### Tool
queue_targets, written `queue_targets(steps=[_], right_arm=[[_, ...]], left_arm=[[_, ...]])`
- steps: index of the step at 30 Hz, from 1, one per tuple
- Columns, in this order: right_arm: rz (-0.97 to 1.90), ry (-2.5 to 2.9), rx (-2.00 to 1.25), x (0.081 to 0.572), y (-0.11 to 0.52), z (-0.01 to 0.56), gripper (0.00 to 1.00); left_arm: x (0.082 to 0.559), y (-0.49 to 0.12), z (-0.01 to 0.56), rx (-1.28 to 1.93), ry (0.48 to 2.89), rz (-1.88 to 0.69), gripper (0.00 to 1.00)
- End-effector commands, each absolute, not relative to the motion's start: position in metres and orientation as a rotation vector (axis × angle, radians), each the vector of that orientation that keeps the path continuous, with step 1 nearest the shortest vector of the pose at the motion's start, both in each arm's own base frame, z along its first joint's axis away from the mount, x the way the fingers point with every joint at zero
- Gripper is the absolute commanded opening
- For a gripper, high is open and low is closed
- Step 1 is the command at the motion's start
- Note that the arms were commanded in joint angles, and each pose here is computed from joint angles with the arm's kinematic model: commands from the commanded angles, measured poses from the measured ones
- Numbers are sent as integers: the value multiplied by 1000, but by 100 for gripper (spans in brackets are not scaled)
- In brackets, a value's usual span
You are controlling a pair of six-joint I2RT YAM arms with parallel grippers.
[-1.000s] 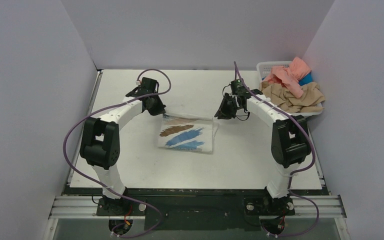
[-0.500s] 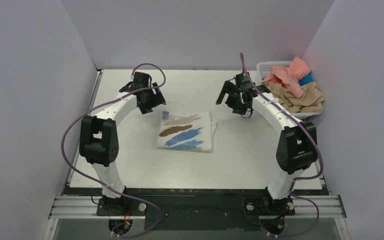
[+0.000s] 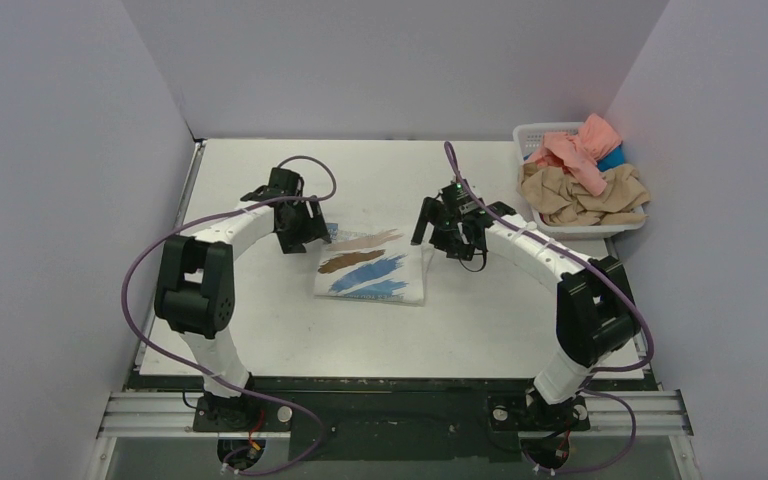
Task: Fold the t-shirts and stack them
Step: Put the neatly folded tshirt into the corner of the board with the left arm
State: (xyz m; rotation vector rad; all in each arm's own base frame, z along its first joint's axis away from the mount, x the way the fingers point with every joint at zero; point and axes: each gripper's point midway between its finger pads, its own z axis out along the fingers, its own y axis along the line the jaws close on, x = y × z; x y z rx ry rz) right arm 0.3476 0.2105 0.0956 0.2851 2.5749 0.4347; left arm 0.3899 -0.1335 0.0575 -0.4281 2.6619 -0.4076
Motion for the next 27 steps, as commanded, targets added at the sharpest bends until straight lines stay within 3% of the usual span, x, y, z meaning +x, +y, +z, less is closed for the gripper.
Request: queue_targets(steps=[1,4,10,12,13,14,16,22,27], right_arm=[[386,2525,341,341,193,103,88],[363,2536,346,332,185,97,88],[325,2545,372,321,168,89,88],[316,2543,381,318,163,89,88],[311,2545,382,317,161,89,88],[307,2543,391,316,157,88,88],[299,2542,398,314,151,88,88],[211,2514,394,315,126,90,87],[144,2499,349,316,112,95,87]], left_arm=[[391,-143,39,-356,2701,-441,71],[387,-151,29,-329,2726,-440,52],[380,-167,9,-291,2779,-438,35],[379,-170,6,-300,2787,-441,19],[378,-172,5,-299,2786,-441,4],[379,-173,5,-306,2784,-440,1],[383,-171,5,-318,2767,-401,0],[414,-98,22,-476,2621,125,0],[456,-48,47,-547,2501,295,0]])
